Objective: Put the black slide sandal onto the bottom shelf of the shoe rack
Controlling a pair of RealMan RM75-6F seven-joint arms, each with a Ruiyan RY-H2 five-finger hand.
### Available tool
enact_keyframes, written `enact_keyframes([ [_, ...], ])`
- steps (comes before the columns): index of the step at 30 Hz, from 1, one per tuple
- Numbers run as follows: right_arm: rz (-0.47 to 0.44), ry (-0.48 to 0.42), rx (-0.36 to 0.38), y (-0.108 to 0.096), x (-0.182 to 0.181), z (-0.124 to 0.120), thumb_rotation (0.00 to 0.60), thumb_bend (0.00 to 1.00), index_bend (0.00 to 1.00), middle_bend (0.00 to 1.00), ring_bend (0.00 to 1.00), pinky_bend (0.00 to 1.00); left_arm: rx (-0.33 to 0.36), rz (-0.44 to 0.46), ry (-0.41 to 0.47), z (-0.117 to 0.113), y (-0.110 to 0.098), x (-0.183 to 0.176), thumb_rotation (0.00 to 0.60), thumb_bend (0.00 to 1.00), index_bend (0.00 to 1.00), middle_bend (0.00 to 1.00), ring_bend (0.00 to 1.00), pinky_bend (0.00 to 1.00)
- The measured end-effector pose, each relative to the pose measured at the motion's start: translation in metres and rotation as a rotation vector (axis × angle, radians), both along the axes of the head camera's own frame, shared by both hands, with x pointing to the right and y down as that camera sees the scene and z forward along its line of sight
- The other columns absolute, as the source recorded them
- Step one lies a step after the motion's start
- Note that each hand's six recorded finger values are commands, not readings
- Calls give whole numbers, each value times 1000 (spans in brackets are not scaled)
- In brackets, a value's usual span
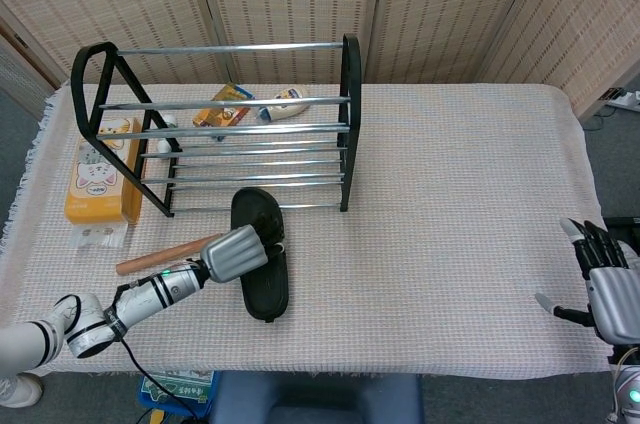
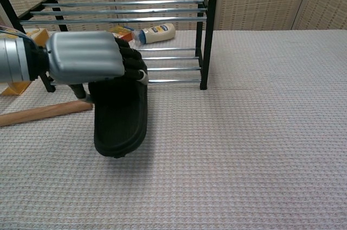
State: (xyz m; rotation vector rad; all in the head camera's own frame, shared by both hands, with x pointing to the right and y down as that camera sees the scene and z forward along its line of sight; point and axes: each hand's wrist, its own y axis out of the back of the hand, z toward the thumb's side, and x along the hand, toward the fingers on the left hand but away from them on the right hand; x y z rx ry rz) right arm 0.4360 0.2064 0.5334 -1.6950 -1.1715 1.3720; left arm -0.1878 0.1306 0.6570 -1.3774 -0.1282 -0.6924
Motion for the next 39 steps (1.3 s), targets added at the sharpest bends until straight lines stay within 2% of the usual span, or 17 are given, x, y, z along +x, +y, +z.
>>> enact_keyframes([
  [15,20,6,-3,3,7,0,600,101,0,71,4,44,15,-36,-50,22,-38,7,600,133,409,243,199,317],
  [32,29,15,-8,6,10,0,600,102,0,71,6,44,5,-122,-120,53,-64,1,600,133,352,210,190,316],
  [39,31,16,-11,6,10,0,600,101,0,71,6,44,15,-161,-151,60,-76,-5,600,133,290,153,135,316],
])
